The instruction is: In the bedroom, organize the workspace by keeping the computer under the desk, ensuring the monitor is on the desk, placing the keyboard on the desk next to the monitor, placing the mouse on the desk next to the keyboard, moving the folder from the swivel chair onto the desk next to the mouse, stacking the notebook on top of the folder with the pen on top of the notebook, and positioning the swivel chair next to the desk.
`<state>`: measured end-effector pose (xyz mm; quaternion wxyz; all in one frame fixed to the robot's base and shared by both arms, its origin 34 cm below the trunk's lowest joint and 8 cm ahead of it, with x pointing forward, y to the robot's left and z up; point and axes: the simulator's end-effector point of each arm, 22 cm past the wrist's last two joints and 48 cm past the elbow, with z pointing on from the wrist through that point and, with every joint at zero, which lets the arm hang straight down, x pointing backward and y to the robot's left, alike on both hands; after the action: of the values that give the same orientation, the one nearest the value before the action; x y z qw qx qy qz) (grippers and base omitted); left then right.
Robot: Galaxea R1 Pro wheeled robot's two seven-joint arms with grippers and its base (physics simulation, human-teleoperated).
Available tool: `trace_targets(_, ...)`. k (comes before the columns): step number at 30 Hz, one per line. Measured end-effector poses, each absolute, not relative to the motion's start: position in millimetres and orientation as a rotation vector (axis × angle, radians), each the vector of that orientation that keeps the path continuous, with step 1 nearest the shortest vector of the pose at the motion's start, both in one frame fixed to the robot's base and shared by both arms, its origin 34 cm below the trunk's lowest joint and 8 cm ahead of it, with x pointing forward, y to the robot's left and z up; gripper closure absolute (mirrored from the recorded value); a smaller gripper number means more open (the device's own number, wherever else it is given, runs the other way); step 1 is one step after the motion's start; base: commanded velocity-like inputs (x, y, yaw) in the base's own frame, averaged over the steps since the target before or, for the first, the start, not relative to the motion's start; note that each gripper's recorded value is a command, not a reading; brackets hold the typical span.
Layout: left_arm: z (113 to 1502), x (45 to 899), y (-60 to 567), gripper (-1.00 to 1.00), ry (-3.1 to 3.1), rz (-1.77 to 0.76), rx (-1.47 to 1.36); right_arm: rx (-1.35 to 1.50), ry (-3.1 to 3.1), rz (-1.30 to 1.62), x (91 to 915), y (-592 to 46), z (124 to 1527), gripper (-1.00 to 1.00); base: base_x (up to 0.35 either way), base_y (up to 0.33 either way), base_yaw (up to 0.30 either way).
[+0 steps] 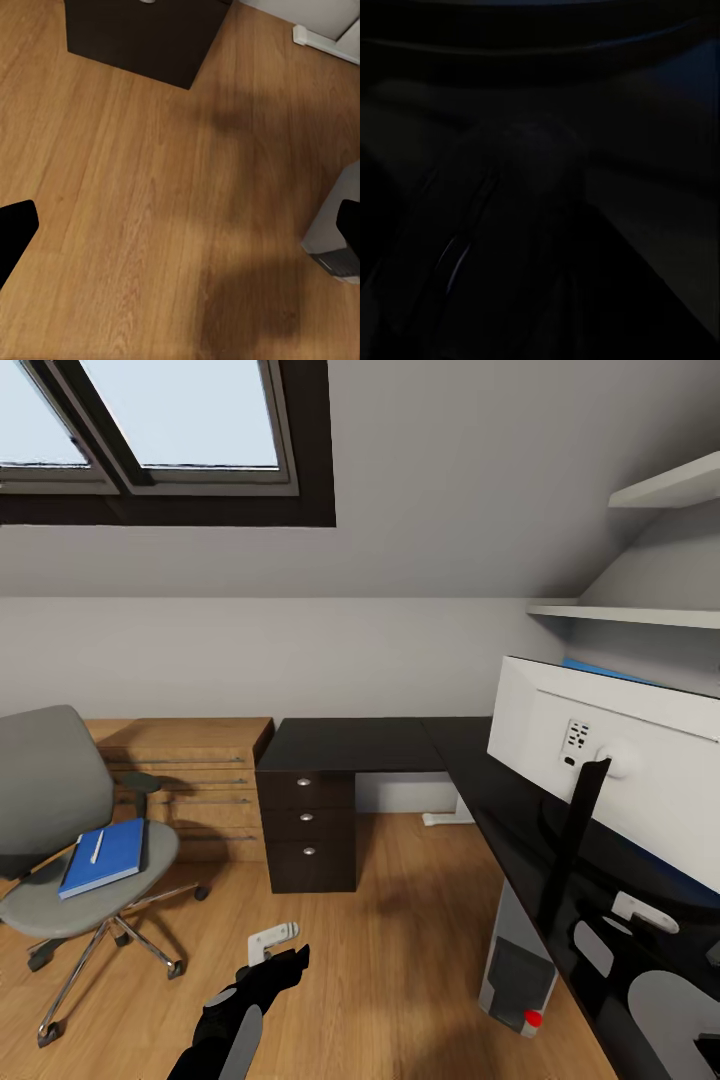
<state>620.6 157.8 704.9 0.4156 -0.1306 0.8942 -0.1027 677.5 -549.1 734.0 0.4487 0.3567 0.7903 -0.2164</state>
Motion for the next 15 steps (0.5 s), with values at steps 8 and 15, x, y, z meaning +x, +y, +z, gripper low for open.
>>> trace_targets(8, 704.7, 620.7, 157.9, -1.0, 2.246, -0.258, -0.328, 0.882, 1.955, -0.533, 678.0, -548.3, 733.7, 1.0, -0.205, 0.025, 0.0)
trace_targets(15, 704.5, 620.5, 157.8, -1.0, 2.248, -0.258, -0.328, 0.873, 1.943, -0.515, 683.7, -542.9, 737.1, 1.0, -0.268, 0.084, 0.0)
